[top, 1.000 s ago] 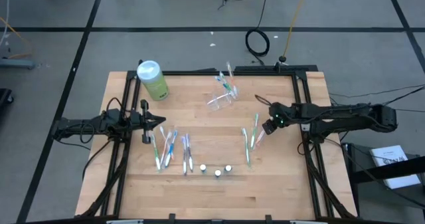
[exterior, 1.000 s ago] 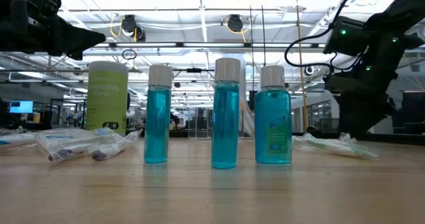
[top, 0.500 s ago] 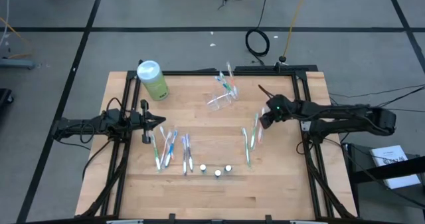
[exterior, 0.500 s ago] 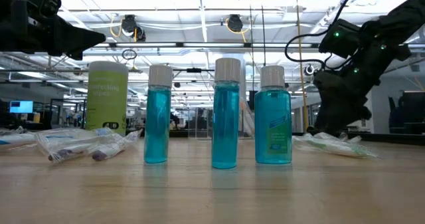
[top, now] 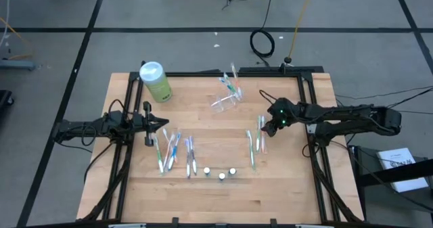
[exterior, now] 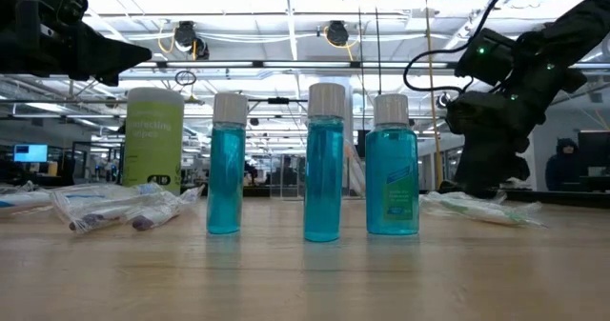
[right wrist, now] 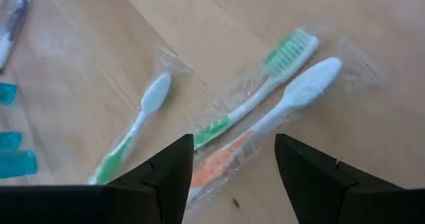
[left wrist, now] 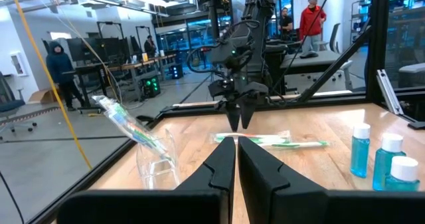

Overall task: Pick & Place toothbrushing station
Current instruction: Put the orange toothbrush into the transparent organizer

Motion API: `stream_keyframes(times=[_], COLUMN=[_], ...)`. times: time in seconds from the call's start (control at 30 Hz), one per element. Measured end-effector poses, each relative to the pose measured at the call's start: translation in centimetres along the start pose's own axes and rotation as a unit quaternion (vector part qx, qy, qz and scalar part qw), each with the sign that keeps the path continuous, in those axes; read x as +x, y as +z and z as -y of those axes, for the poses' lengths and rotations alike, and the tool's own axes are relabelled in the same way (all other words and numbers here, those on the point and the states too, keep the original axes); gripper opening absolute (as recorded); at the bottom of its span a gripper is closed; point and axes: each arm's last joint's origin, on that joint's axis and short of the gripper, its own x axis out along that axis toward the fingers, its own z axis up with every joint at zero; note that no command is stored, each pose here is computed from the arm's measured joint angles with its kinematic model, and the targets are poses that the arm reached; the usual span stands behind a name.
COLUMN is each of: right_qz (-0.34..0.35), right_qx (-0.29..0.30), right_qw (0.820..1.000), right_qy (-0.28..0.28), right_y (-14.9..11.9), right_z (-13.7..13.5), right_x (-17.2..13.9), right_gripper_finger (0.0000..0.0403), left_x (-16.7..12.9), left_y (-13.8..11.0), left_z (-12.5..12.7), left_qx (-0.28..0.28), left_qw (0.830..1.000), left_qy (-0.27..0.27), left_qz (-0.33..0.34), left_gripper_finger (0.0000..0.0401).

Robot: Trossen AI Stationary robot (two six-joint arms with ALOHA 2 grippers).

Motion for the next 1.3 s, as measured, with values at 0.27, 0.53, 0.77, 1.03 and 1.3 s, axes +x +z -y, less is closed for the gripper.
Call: stream_keyframes(times=[0.27, 0.53, 0.77, 1.03, 1.3], right_qz=[0.006, -0.047, -0.095, -0.142, -0.125], right_qx=[-0.037, -0.035, -0.065, -0.099, -0.229], right_qw=[0.996, 0.987, 0.981, 0.955, 0.922], right_qy=[-0.080, -0.147, -0.155, -0.240, -0.285], right_y=[0.3, 0.6, 0.1, -0.7, -0.3], right_z=[-2.0, -3.9, -6.0, -5.6, -5.3], right_x=[-0.1, 0.7, 2.3, 2.6, 2.5], right_gripper_finger=[0.0203, 0.0203, 0.0203, 0.0203, 0.0203], left_x=[0.0, 0.0, 0.0, 0.0, 0.0], left_y=[0.0, 0.0, 0.0, 0.0, 0.0], left_z=[0.0, 0.0, 0.0, 0.0, 0.0], left_qx=[0.000, 0.000, 0.000, 0.000, 0.000], left_qw=[1.000, 1.000, 1.000, 1.000, 1.000], left_qy=[0.000, 0.000, 0.000, 0.000, 0.000], left_qz=[0.000, 0.000, 0.000, 0.000, 0.000], left_gripper_finger=[0.0026, 0.0026, 0.0026, 0.0026, 0.0026])
